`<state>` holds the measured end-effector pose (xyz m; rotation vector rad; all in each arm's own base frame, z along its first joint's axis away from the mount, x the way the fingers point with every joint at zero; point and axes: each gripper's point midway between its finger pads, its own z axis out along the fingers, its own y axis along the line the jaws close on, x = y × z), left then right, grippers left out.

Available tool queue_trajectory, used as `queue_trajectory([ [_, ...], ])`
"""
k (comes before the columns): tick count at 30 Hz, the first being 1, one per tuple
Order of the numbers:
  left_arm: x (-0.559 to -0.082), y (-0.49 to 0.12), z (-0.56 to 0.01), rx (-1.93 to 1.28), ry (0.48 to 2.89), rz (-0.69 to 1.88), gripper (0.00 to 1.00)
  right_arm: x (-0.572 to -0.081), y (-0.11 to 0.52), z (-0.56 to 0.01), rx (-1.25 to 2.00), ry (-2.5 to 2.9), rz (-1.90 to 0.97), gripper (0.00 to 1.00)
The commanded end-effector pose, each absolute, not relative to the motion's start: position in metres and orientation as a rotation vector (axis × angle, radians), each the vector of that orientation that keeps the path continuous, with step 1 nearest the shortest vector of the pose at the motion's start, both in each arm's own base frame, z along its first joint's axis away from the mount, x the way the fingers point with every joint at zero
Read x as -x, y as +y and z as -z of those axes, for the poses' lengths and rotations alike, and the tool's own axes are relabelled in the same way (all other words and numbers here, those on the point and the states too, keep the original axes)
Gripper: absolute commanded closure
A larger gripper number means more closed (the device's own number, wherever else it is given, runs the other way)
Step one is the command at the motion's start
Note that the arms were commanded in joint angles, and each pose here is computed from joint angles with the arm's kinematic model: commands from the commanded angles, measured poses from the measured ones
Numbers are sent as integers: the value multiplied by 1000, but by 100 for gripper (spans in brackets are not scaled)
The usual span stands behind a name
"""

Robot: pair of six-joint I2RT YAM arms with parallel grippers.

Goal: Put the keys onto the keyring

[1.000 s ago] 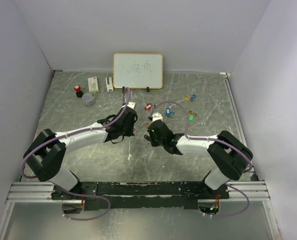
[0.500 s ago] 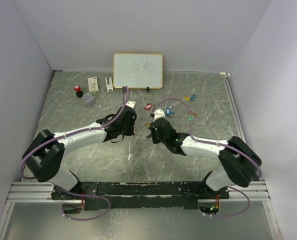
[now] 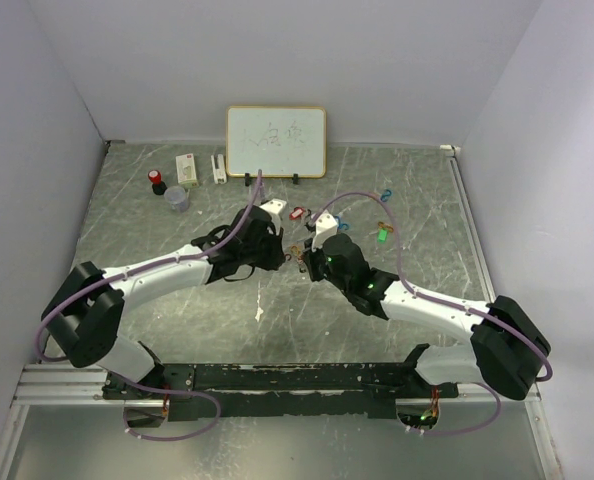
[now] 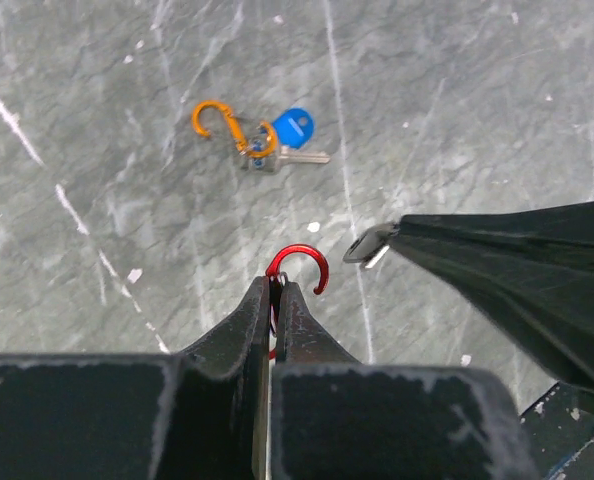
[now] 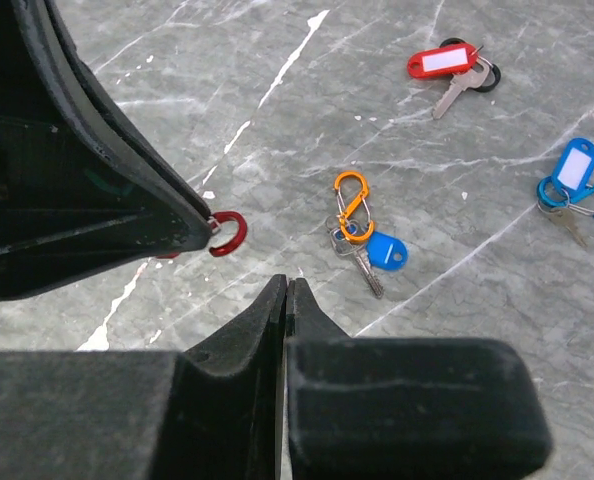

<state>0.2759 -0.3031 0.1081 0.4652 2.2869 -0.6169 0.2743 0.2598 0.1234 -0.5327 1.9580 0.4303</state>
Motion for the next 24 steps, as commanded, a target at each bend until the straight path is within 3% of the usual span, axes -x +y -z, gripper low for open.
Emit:
queue_trajectory([
  [1,-278,-330,-133,-543,2200,710,93,-275,268,-137,561,1903,-461,100],
  [24,-282,-344,-133,-557,2213,713,93,-267,276,-141,600,1878,-525,100],
])
